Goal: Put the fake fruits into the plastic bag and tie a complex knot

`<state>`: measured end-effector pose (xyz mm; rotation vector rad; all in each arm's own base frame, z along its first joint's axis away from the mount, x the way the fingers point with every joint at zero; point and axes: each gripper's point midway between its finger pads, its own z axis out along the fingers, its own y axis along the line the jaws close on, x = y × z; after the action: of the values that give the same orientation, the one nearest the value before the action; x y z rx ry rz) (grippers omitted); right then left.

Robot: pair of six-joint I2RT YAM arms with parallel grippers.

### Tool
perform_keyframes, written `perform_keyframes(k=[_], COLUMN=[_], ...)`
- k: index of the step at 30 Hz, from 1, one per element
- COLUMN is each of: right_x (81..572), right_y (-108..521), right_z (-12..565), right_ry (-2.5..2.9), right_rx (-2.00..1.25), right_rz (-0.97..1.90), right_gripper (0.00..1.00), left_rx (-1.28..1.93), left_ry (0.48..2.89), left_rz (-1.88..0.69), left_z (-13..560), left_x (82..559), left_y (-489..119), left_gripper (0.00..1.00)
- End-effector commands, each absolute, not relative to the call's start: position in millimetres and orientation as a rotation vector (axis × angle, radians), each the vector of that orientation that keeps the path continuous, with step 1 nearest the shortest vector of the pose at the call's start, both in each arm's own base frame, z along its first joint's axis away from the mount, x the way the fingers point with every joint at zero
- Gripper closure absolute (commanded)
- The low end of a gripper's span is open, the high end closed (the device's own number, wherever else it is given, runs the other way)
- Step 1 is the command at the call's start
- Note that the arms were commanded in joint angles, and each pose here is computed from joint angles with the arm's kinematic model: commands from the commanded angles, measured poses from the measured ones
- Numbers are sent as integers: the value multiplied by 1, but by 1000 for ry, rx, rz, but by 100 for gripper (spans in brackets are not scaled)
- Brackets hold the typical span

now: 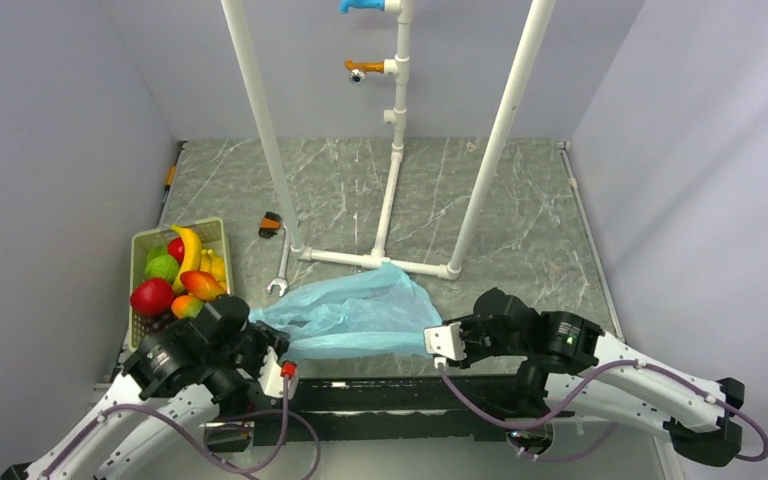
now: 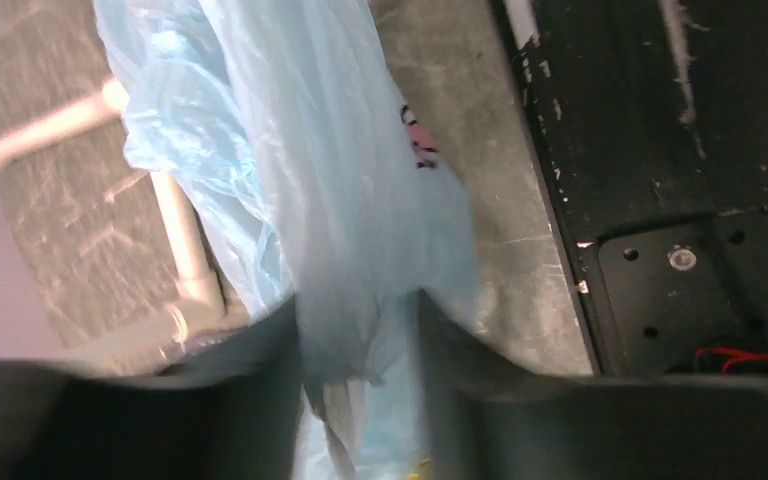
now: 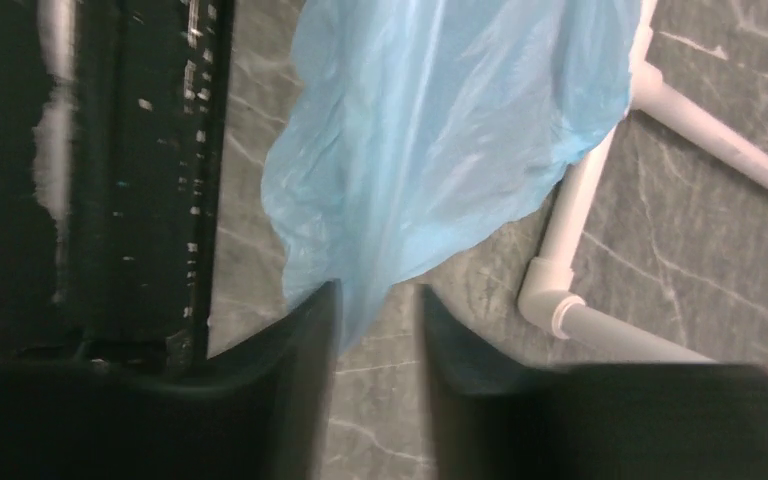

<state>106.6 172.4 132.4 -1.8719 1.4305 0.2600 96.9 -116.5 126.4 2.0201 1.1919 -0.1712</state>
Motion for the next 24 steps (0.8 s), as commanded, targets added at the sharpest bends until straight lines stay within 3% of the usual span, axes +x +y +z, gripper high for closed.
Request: perform_keyframes(k=[1,2,3,4,8,11,17,24], right_x=[75,76,79,83,98,113,116,135], right_y=[186,196,206,214,240,256,302,292], right_z=[172,194,206,224,260,251,236,190], right_ry=[1336,1309,1313,1303,1289,1310,1272,1315], right_rx=[-1989,-1960,-1934,-1880,-1752,-1721,-1719,-1711], right_rz=[479,508,528,539,556,526,642,499], right_gripper=[39,22,16,13,12,19,22,23], left_rx=[2077,2065,2064,2040,1895,1743,1479,1320], left_ry=[1158,1161,1181,1213,1342,1500,1896,2073], left_rz=[-432,-464,-497,-519,-534,-456,-465,-638], left_z=[155,172,182,193,222,212,167,148], left_x=[76,75,73,73,80,105,164,211], left_y=[-142,-146,-149,-151,-153,-151,-140,-162], left_gripper=[39,29,16,13,10,4,5,12])
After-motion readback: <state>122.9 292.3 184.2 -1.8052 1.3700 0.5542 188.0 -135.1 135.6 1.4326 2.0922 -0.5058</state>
